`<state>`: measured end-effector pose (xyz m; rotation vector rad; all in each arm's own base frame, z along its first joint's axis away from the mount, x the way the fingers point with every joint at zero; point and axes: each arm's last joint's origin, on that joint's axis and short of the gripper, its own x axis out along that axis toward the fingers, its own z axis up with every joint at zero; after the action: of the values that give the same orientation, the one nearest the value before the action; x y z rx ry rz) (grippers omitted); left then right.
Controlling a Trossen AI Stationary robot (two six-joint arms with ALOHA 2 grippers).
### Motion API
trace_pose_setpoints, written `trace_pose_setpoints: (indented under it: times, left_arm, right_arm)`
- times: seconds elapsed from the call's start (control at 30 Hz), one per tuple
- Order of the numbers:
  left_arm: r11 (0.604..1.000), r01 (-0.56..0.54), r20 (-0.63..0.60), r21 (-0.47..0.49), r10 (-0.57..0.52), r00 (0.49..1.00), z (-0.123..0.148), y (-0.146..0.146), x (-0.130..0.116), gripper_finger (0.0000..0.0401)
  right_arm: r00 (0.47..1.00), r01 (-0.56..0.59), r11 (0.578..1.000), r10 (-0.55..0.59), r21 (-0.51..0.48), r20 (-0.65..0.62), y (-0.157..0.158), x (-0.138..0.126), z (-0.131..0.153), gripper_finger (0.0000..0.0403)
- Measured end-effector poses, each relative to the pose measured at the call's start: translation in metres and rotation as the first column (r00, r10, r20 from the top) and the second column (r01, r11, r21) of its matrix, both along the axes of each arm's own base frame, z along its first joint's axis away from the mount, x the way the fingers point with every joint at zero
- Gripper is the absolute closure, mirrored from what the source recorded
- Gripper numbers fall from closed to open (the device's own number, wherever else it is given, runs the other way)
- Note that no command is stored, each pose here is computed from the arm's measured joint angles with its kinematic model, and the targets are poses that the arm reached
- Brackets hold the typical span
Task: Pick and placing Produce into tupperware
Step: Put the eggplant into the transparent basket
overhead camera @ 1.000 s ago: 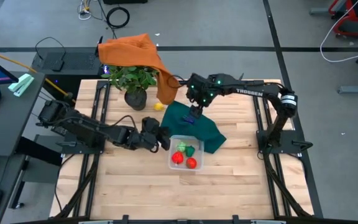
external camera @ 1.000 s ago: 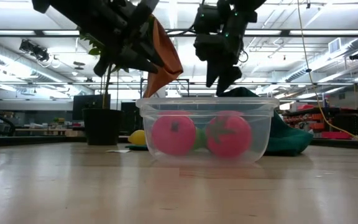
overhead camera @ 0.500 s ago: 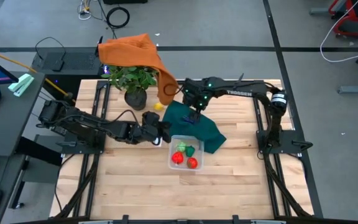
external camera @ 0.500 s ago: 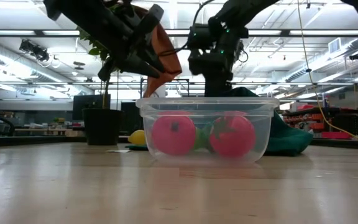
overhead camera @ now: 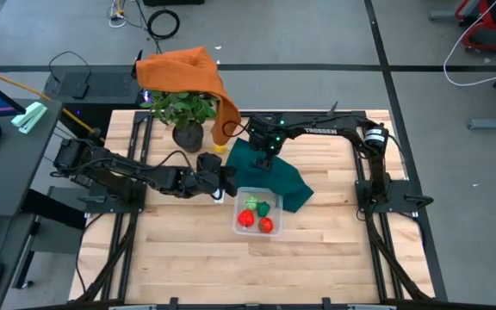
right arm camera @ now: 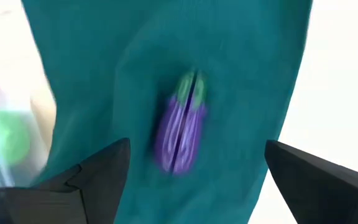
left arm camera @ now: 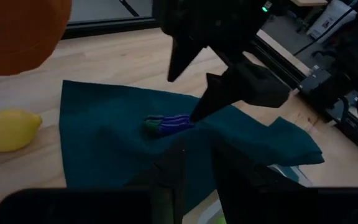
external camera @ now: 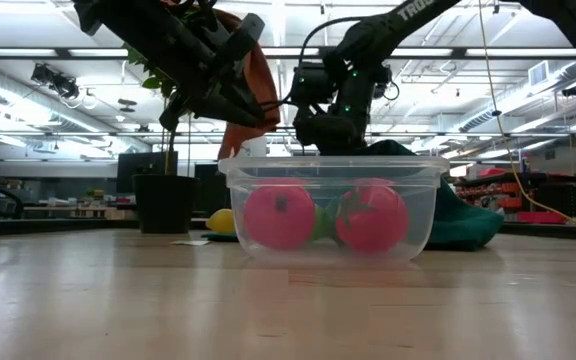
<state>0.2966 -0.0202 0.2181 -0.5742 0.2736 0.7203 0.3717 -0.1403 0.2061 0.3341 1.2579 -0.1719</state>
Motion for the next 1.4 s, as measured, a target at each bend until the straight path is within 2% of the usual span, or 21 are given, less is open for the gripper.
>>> trace_pose_setpoints:
  times: [0.33,0.5,0.7,0.9,1.1,1.4]
  left_arm:
    - [1.0,0.01,-0.022,0.015,-0.01,1.0,-0.001,0.001,0.0,0.0322]
    - [1.0,0.017,-0.023,0.008,-0.017,1.0,-0.001,0.001,0.0,0.0319]
    - [1.0,0.026,-0.023,0.002,-0.026,0.999,-0.001,0.001,0.0,0.0325]
    - [1.0,0.018,-0.01,-0.019,-0.018,1.0,-0.001,0.001,0.0,0.0326]
    - [0.997,0.056,-0.009,-0.045,-0.057,0.998,-0.001,-0.001,0.001,0.0325]
    - [0.997,0.058,-0.008,-0.046,-0.058,0.998,-0.001,-0.001,0.001,0.0332]
  right_arm:
    - [0.999,0.008,1.0,-0.008,-0.008,0.032,0.0,0.008,-0.006,0.0084]
    - [1.0,0.013,1.0,-0.013,-0.004,-0.016,0.003,0.01,-0.019,0.0086]
    - [0.998,0.025,0.998,-0.028,-0.051,-0.061,0.004,0.013,-0.029,0.0075]
    - [0.998,0.024,0.998,-0.027,-0.06,-0.055,0.005,0.015,-0.03,0.0078]
    - [0.998,0.026,0.998,-0.029,-0.062,-0.049,0.005,0.015,-0.03,0.0091]
    - [0.999,0.019,0.998,-0.021,-0.053,-0.04,0.005,0.016,-0.03,0.0101]
